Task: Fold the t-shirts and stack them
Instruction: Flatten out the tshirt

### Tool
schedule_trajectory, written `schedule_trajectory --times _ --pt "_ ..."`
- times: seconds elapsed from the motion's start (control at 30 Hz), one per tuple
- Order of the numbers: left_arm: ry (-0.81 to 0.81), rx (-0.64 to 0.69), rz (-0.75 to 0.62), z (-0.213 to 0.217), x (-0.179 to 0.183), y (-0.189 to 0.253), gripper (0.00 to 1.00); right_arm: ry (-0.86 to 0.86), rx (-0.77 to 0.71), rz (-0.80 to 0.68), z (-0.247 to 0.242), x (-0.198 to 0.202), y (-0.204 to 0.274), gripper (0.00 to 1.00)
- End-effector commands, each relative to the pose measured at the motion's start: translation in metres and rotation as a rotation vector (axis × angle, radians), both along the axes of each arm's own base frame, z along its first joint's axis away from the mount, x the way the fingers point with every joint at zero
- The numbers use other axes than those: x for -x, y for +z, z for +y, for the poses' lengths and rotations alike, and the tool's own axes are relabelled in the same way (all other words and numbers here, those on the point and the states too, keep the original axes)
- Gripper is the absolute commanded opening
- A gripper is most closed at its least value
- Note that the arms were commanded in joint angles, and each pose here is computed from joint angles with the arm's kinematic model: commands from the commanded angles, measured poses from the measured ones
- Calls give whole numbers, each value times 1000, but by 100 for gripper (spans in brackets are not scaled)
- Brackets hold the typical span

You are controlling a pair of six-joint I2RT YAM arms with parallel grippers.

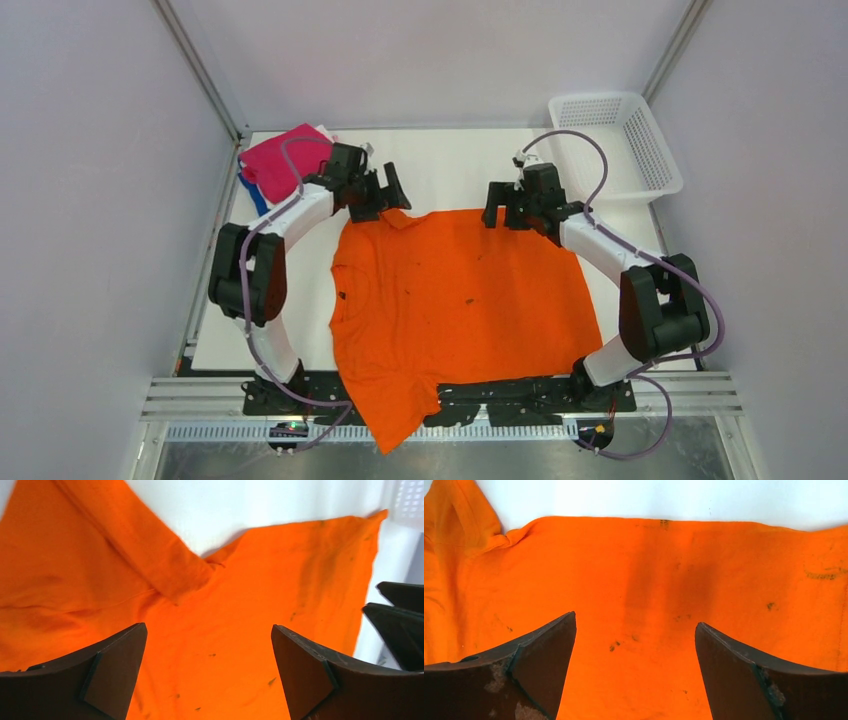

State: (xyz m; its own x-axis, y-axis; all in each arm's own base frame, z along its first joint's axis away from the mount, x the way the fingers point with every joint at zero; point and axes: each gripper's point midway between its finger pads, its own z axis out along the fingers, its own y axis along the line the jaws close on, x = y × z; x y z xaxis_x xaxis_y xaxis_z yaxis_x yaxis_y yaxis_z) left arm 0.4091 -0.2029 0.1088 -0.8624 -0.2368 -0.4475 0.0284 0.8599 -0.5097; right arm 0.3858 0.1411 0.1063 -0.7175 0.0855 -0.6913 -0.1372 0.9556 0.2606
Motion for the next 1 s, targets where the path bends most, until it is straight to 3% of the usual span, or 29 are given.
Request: schedule_trajectory --times 0.0,0.47,0.73,0.97 --pt "28 168 -28 -32 -20 11 100 -6 -41 -93 2 -7 19 95" --pt "205 106 75 -31 -49 -48 100 -55 -39 -70 -14 6 2 95" --pt "190 219 33 -61 -91 -32 100 -62 -36 -53 -17 6 -5 95" --pt "224 261 -49 -81 -156 -6 100 -76 -35 -51 -21 5 -7 95"
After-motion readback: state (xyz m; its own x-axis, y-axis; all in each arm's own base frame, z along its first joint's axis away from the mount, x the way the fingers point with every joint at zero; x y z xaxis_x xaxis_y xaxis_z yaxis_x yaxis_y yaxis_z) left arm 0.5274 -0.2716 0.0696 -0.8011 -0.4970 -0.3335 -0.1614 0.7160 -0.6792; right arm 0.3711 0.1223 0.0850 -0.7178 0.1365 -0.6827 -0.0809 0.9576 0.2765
